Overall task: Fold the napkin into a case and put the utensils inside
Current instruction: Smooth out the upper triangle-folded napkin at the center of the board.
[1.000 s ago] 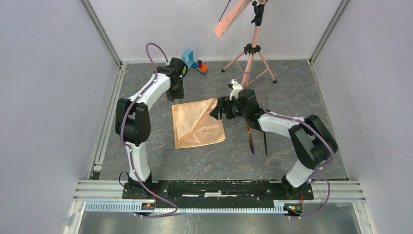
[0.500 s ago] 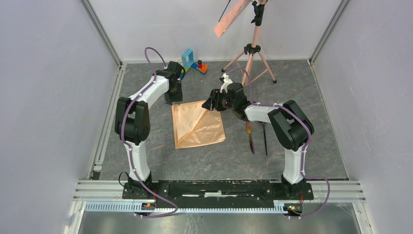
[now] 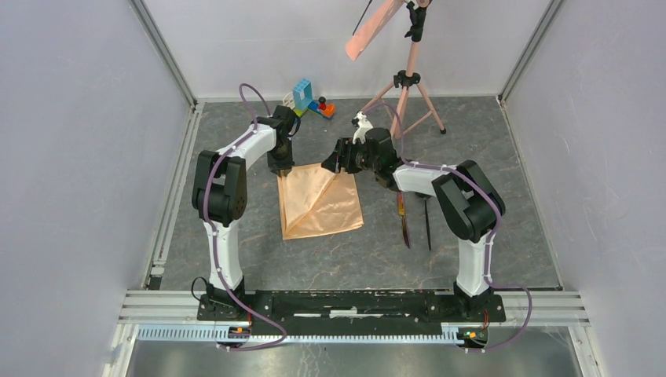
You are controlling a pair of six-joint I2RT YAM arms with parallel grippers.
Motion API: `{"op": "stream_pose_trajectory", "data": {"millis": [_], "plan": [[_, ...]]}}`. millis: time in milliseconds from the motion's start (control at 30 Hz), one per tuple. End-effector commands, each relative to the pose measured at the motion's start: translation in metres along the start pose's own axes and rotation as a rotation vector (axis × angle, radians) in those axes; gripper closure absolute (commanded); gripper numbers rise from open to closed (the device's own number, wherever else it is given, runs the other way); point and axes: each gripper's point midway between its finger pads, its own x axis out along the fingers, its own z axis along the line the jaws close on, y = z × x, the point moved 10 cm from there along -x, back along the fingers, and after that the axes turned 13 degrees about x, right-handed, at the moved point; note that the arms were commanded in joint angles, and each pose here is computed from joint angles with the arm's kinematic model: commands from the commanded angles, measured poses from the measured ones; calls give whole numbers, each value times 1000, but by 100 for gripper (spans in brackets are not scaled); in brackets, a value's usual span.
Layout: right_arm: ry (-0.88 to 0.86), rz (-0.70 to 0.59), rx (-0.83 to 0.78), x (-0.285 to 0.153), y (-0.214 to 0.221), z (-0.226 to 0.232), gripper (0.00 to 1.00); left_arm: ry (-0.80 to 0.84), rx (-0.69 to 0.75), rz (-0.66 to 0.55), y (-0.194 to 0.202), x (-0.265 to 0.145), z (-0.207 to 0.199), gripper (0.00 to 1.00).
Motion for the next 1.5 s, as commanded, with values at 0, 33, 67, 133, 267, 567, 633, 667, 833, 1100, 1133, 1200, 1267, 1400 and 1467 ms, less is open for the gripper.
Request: {"op": "stream_pose_trajectory", "data": {"millis": [0,33,67,133,267,567,633,667,833,1100,1133,1200,1267,1400,1467], "plan": [[-48,-15,-42,10,-7,8,27,9,26,-76,-17,-8,4,74],[-49,-12,-42,11,-6,7,27,5,27,-74,-17,-7,4,76],[-49,-10,-40,12,-6,7,27,2,26,-76,-17,-8,5,78],[-56,-8,-43,15,-6,7,27,-3,23,-73,-17,-8,7,82],[-60,-1,-42,20,-6,6,27,-9,18,-75,-17,-9,10,86],[-61,6,-33,30,-8,3,27,-13,9,-63,-15,-7,15,89],[-62,6,-30,32,-8,2,27,-13,11,-57,-14,-6,15,89],[-66,7,-27,34,-8,2,27,-14,10,-54,-14,-6,15,89],[-64,10,-23,40,-7,-3,26,-23,13,-48,-13,-4,16,89],[-30,18,-25,50,-4,-15,24,-27,17,-38,-12,-2,16,89],[-24,20,-25,51,-2,-16,24,-27,18,-36,-12,-2,16,89],[-17,23,-23,52,1,-20,24,-30,15,-37,-12,-4,16,85],[-12,28,-21,53,4,-24,24,-32,12,-41,-13,-8,17,80],[-14,35,-10,55,7,-28,24,-25,-13,-76,-13,-34,20,58],[-18,39,-8,56,8,-28,24,-13,-46,-125,-8,-59,23,52]]}}
